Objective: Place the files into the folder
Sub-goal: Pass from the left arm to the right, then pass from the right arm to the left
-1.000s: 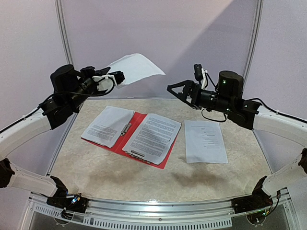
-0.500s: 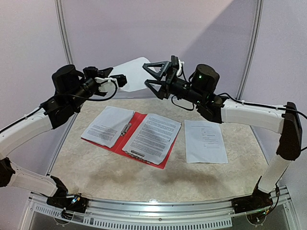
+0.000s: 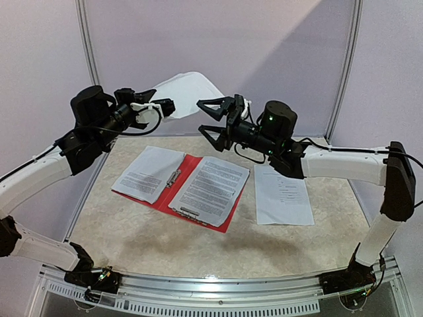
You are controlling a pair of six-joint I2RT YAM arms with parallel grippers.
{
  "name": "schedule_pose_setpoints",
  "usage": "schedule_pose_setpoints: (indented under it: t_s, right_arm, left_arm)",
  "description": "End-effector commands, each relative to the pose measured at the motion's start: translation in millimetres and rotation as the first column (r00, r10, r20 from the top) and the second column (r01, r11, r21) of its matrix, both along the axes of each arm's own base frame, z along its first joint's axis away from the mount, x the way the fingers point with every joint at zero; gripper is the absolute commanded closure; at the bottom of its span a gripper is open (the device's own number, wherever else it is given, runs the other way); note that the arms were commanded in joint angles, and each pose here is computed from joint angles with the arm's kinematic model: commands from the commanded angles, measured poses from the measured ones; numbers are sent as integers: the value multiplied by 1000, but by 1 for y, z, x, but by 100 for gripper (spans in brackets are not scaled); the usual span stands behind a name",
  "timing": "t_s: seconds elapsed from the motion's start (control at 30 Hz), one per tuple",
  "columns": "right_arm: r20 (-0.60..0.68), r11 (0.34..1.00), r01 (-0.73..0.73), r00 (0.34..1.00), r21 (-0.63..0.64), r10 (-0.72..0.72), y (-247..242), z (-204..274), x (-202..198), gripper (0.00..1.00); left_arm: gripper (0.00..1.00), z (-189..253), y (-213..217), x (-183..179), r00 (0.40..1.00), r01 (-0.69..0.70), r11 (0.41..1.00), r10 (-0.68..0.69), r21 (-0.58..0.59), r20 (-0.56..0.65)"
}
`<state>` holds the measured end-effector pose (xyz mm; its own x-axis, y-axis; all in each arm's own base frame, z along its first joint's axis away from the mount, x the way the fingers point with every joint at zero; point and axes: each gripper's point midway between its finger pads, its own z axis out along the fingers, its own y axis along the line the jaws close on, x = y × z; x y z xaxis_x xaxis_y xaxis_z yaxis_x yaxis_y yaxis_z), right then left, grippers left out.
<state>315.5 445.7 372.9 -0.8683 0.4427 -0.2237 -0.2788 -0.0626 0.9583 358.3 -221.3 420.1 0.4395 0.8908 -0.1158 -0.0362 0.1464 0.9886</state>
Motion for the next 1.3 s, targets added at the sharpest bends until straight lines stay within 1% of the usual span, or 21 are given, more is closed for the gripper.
schedule_pose_setpoints:
  t_s: [0.0,0.1,0.13,0.27,0.3,0.33,0.4,0.43,0.47,0.53,0.57,0.63,0.67,0.7,0.77,0.8,0.87,0.93,1.03,1.17,1.27]
  right_arm:
    - [68,1000,-26,997,3,26,13,24,12,11]
    - [116,1000,-17,993,-4,17,15,25,25,47]
    - [108,1000,-14,994,-3,14,14,22,29,55]
    - [100,999,24,995,-41,-20,6,12,33,98]
    - [111,997,35,993,-66,-28,3,9,33,100]
    - [115,995,43,993,-95,-32,0,5,34,100]
    - [155,979,61,987,-193,-31,-10,-4,34,100]
    - [160,962,67,987,-265,-24,-16,-8,33,100]
    - [241,923,113,970,-369,-22,-24,-7,30,100]
    - [328,785,157,943,-599,61,-37,-25,17,100]
    - [352,716,155,926,-681,135,-43,-33,7,100]
    - [430,552,175,822,-815,374,-52,-41,-21,100]
    - [402,470,161,783,-868,474,-57,-51,-37,100]
    - [392,375,189,700,-908,597,-62,-60,-51,100]
    - [315,238,206,586,-949,746,-71,-74,-76,100]
    - [282,191,218,547,-957,788,-76,-78,-84,100]
    - [211,106,241,465,-965,860,-89,-83,-100,100]
    - [171,60,305,352,-950,920,-96,-83,-116,100]
    - [115,26,426,186,-904,976,-99,-77,-135,100]
    - [128,63,515,92,-855,987,-88,-57,-143,100]
    - [123,69,561,60,-825,991,-82,-44,-144,100]
  left_arm:
    - [100,-5,-1,-6,1000,26,1000,-26,13,-3]
    - [100,-13,-8,-12,999,42,998,-41,36,-12]
    - [100,-14,-10,-14,999,46,998,-46,38,-13]
    - [100,-30,-11,-16,996,53,996,-49,65,-73]
    - [97,-42,-12,-20,991,71,993,-60,92,-123]
    - [72,-67,-11,-26,974,104,983,-70,152,-216]
    - [7,-108,-9,-51,919,206,948,-104,241,-380]
    - [1,-129,-4,-67,878,262,922,-104,285,-468]
    - [0,-144,1,-82,831,304,905,-99,298,-547]
    - [0,-165,9,-115,705,379,887,-93,263,-703]
    - [0,-169,12,-130,643,403,885,-91,235,-760]
    - [0,-169,14,-158,511,452,879,-116,152,-852]
    - [0,-164,12,-170,453,464,880,-138,101,-881]
    - [1,-155,8,-180,400,475,879,-172,43,-900]
    - [0,-135,-2,-193,317,479,875,-244,-67,-917]
    - [0,-123,-8,-197,293,476,872,-281,-115,-914]
    - [0,-101,-18,-198,286,461,868,-343,-185,-895]
    - [0,-85,-26,-199,293,458,863,-373,-213,-881]
    - [1,-84,-34,-203,296,461,871,-329,-167,-897]
    - [0,-99,-50,-205,331,450,889,-252,-83,-909]
    - [1,-103,-60,-207,317,419,902,-253,-104,-914]
